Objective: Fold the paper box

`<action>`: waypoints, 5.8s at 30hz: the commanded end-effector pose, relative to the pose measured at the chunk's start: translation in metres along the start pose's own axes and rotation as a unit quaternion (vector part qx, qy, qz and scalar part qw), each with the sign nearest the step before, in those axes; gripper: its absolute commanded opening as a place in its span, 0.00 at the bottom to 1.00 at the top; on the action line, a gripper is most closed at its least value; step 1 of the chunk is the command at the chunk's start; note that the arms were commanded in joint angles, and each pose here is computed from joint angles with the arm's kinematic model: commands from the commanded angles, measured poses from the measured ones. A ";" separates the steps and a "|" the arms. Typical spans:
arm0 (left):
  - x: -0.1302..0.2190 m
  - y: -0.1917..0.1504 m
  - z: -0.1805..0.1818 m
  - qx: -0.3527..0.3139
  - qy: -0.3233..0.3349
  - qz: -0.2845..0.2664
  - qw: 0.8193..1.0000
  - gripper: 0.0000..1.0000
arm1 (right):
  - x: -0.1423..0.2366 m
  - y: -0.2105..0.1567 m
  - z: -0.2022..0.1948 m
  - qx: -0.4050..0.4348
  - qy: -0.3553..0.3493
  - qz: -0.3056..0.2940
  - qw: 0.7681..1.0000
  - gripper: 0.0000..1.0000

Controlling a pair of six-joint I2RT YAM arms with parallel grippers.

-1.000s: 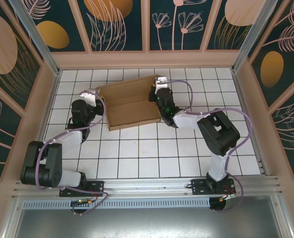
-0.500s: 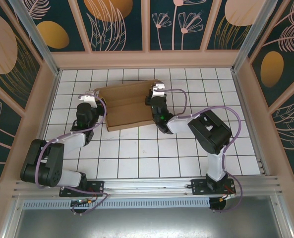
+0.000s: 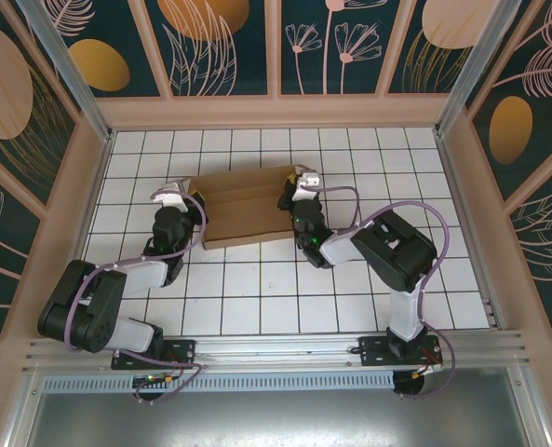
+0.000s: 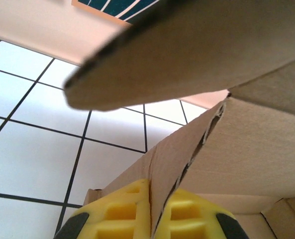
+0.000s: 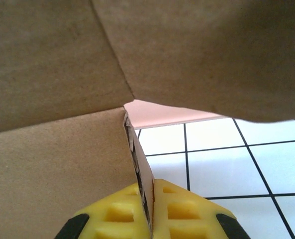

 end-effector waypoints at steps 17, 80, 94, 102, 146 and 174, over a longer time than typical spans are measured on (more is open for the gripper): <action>0.039 -0.081 0.029 0.056 0.041 0.113 0.991 0.00 | 0.050 -0.049 -0.022 -0.015 0.015 0.037 0.999 0.00; 0.032 -0.108 -0.006 -0.095 0.006 0.131 0.987 0.00 | 0.083 0.132 0.070 0.085 0.171 0.109 0.975 0.22; 0.015 -0.109 -0.021 -0.126 -0.015 0.145 0.981 0.06 | 0.016 0.052 0.040 0.008 0.100 0.323 0.941 0.10; 0.017 -0.103 -0.024 -0.101 -0.020 0.138 0.985 0.23 | 0.022 0.016 0.022 -0.013 0.075 0.351 0.933 0.10; 0.040 0.030 -0.027 -0.002 0.123 0.074 0.990 0.03 | 0.035 -0.088 -0.023 0.035 0.040 0.463 0.885 0.04; -0.051 -0.010 -0.036 0.082 -0.027 0.326 0.941 0.36 | -0.002 0.083 -0.062 -0.035 -0.040 0.312 0.948 0.64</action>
Point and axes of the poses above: each hand's point on the last joint's axis, 136 mm out from that joint toward the fingers, its own x axis back along the fingers, its own z axis along the line the jaws close on, y = z × x, the point moved 4 cm from there along x, back along the fingers, and after that the axes turned 8 degrees about -x, right-handed, at the moved point
